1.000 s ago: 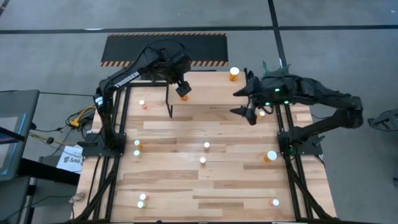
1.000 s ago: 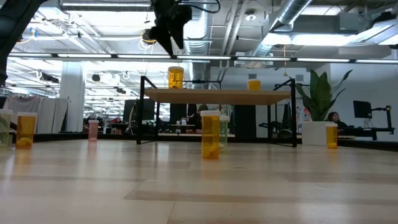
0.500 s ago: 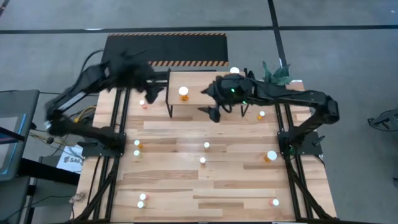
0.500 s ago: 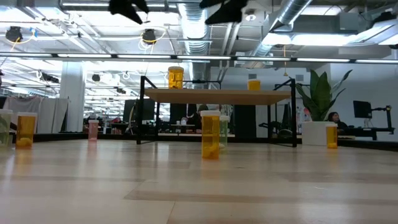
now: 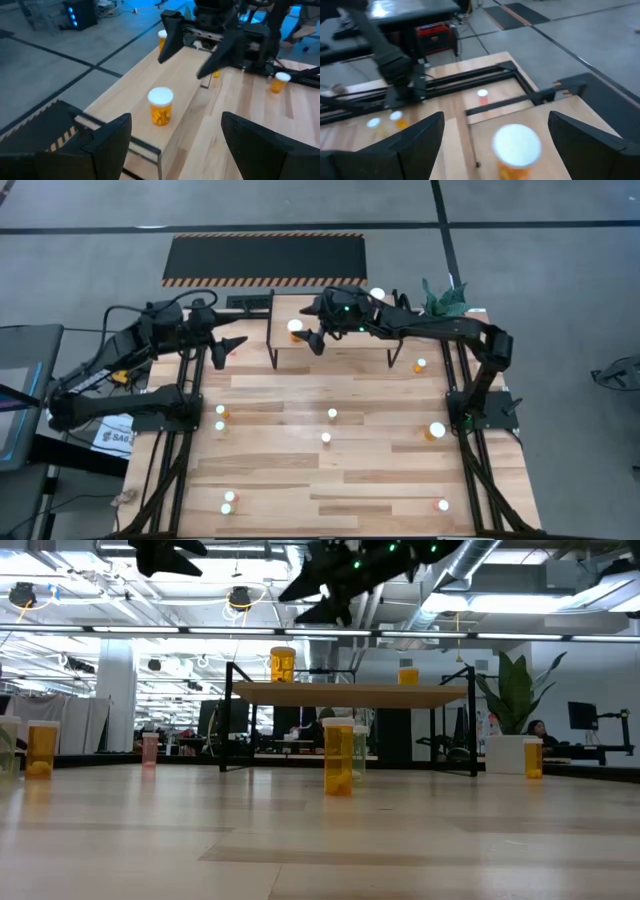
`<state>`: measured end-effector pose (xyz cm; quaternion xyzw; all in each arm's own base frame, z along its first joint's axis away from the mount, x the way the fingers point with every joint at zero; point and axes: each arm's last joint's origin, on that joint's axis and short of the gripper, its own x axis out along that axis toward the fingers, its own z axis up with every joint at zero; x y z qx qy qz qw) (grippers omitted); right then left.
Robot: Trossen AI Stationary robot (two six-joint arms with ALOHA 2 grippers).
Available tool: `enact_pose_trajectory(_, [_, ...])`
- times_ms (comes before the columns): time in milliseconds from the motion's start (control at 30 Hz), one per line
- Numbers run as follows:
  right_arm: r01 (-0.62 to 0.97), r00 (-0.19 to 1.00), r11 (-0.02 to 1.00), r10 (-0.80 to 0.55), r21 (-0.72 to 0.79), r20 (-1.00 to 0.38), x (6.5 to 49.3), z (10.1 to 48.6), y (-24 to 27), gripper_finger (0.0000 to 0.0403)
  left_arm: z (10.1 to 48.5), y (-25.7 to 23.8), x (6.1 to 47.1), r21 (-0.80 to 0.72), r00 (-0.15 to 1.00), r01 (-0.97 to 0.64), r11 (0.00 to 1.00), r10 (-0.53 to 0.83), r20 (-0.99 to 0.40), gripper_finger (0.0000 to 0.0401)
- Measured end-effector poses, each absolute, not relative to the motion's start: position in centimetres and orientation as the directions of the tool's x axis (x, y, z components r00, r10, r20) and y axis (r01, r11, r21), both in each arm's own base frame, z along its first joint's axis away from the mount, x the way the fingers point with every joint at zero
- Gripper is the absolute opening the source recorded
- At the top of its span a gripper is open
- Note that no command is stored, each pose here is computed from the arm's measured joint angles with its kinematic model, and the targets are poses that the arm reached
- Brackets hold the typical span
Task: Pick and place medicine bottles onto shelf by color
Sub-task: Put the top large orange pill bottle on the shelf aligned with the other large orange pill bottle
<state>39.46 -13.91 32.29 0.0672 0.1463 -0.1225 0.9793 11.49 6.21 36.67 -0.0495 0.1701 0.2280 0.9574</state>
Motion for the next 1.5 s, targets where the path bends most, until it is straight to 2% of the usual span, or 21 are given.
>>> enact_pose_trajectory(200, [0.274,0.926,0.957,-0.236,0.093,-0.293,39.9,31.6,-14.6,0.0376,36.2,6.4,11.8,-0.042,0.837,-0.453,0.890,0.409,-0.365,0.0297])
enact_pose_trajectory(367, [0.239,0.927,0.971,-0.234,-0.017,-0.292,40.0,31.6,-14.5,0.0376,36.5,6.4,11.7,-0.031,0.855,-0.431,0.902,0.398,-0.334,0.0297])
enact_pose_trajectory(500, [0.237,0.926,0.971,-0.229,-0.009,-0.301,40.3,30.8,-15.3,0.0377,36.9,6.4,11.9,-0.025,0.867,-0.429,0.903,0.404,-0.292,0.0297])
enact_pose_trajectory(633, [0.196,0.934,0.978,-0.163,0.075,-0.319,41.0,28.7,-16.5,0.0378,36.9,6.5,12.0,-0.026,0.867,-0.429,0.903,0.404,-0.292,0.0297])
enact_pose_trajectory(700, [0.214,0.927,0.975,-0.182,0.063,-0.329,41.2,28.2,-16.8,0.0378,36.9,6.5,12.0,-0.031,0.867,-0.431,0.902,0.404,-0.293,0.0297])
enact_pose_trajectory(900, [0.240,0.926,0.971,-0.230,-0.005,-0.299,41.4,28.4,-16.8,0.0377,36.8,6.5,11.9,-0.041,0.865,-0.433,0.900,0.402,-0.300,0.0297])
enact_pose_trajectory(1200, [0.212,0.933,0.975,-0.180,0.071,-0.313,41.5,27.4,-17.5,0.0378,36.7,6.4,11.9,-0.054,0.867,-0.427,0.902,0.392,-0.308,0.0297])
enact_pose_trajectory(1500, [0.209,0.934,0.975,-0.176,0.075,-0.312,41.9,27.0,-17.4,0.0376,36.7,6.4,11.9,-0.074,0.874,-0.417,0.906,0.377,-0.308,0.0297])
